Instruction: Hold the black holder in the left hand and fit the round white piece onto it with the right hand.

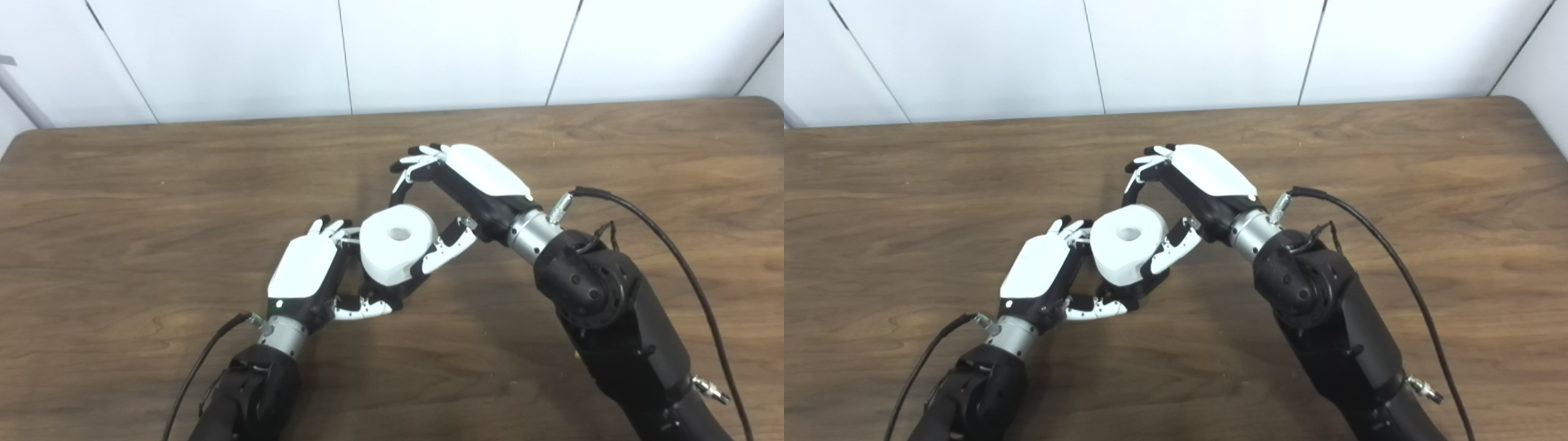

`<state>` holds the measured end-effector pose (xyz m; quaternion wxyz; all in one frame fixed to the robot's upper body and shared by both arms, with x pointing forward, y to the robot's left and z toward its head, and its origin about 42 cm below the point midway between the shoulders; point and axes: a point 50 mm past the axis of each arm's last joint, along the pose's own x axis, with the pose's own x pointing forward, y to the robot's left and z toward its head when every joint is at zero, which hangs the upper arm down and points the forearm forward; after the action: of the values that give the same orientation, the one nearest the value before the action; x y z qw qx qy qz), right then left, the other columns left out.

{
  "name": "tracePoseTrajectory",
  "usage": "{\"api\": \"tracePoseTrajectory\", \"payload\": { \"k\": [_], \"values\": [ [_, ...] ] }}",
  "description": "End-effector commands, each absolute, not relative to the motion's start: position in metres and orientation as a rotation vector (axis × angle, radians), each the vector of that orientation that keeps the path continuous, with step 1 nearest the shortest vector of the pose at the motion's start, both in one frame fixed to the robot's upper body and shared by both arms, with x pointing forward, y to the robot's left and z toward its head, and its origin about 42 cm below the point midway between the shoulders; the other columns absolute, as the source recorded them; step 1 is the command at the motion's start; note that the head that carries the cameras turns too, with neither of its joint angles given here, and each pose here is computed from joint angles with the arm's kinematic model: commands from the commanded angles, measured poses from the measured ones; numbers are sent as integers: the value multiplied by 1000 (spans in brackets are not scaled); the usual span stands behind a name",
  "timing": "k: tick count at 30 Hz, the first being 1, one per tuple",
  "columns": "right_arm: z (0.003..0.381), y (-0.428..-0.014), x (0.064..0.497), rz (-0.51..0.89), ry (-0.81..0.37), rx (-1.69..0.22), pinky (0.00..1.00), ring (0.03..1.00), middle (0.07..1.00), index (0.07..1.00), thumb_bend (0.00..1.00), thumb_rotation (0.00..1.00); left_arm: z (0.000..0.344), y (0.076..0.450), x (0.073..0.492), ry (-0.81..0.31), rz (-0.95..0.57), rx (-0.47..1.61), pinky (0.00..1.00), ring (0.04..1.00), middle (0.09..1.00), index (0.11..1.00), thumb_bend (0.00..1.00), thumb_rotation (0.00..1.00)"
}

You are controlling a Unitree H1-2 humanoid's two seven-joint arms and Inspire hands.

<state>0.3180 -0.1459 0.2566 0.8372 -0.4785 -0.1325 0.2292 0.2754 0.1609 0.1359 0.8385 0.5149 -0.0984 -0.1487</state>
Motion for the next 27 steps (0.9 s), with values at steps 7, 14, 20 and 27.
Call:
{"api": "tracePoseTrajectory", "payload": {
  "k": [7,14,20,27],
  "values": [
    [271,-142,318,467,-356,-1017,1000,944,842,481,526,139,132,154,271,-204,-357,1117,1000,911,819,486,523,55],
    [270,-143,318,467,-351,-1026,1000,943,842,481,526,139,133,153,271,-206,-356,1115,1000,911,819,486,523,55],
    [268,-141,317,468,-342,-1023,1000,946,842,481,526,140,132,153,270,-205,-358,1112,1000,917,821,486,523,54],
    [267,-141,318,470,-343,-1026,1000,949,840,481,526,140,132,153,270,-204,-357,1111,1000,917,821,486,523,54]
  ]
}}
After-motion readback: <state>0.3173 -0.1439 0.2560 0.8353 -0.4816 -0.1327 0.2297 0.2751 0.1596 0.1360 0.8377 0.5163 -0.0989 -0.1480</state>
